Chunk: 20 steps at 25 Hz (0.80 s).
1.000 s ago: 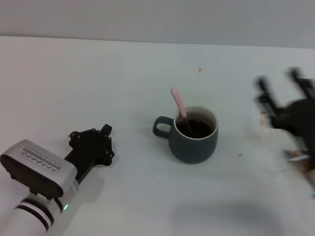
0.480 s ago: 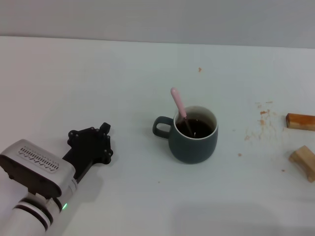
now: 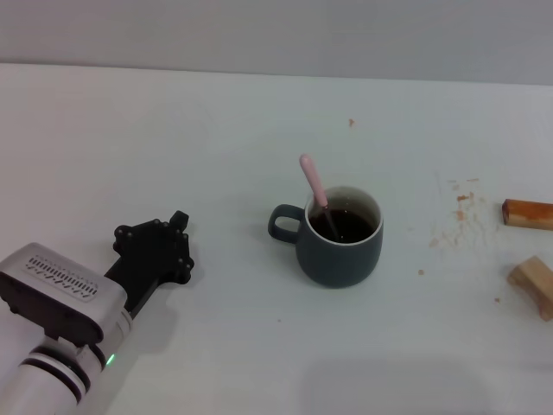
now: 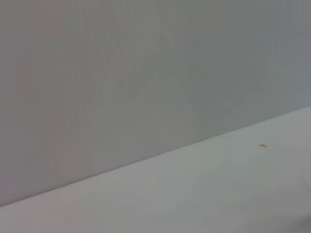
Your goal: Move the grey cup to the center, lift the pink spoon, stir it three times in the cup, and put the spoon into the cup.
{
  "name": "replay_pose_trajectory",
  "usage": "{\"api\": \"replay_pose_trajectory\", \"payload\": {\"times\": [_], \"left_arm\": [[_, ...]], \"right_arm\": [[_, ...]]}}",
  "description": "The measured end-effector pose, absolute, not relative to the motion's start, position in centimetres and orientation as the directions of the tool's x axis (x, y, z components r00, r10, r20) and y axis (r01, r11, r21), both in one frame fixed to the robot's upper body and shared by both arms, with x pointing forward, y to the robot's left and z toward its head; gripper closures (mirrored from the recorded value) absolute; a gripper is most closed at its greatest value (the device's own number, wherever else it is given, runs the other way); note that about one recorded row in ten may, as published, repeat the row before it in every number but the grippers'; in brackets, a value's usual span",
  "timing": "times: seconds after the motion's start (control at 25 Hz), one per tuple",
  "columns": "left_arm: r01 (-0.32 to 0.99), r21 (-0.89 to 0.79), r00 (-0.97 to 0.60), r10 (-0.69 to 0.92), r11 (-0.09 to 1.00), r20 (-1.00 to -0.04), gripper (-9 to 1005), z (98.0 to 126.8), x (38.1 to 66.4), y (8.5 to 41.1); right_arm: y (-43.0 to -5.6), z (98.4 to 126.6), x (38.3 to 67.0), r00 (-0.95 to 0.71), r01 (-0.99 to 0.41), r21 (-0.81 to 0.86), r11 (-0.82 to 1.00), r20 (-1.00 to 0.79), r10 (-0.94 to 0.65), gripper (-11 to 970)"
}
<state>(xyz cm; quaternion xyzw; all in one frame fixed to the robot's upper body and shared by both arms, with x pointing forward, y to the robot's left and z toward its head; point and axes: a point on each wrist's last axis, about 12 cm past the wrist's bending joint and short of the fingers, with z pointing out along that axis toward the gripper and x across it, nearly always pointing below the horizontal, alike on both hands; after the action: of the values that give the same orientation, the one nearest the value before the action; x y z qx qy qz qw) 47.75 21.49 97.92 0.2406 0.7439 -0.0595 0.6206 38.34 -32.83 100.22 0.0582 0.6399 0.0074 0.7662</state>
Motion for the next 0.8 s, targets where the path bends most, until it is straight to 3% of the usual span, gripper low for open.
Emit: {"api": "replay_pose_trajectory", "payload": {"times": [0.8], "left_arm": [[0.412,0.209,-0.094,0.269,0.887,-0.958,998,98.12,47.51,21.83]], "right_arm": [[-32.61,100.55,38.24,0.209,0.061,0.071,0.996,-0.976,0.057,215]]}}
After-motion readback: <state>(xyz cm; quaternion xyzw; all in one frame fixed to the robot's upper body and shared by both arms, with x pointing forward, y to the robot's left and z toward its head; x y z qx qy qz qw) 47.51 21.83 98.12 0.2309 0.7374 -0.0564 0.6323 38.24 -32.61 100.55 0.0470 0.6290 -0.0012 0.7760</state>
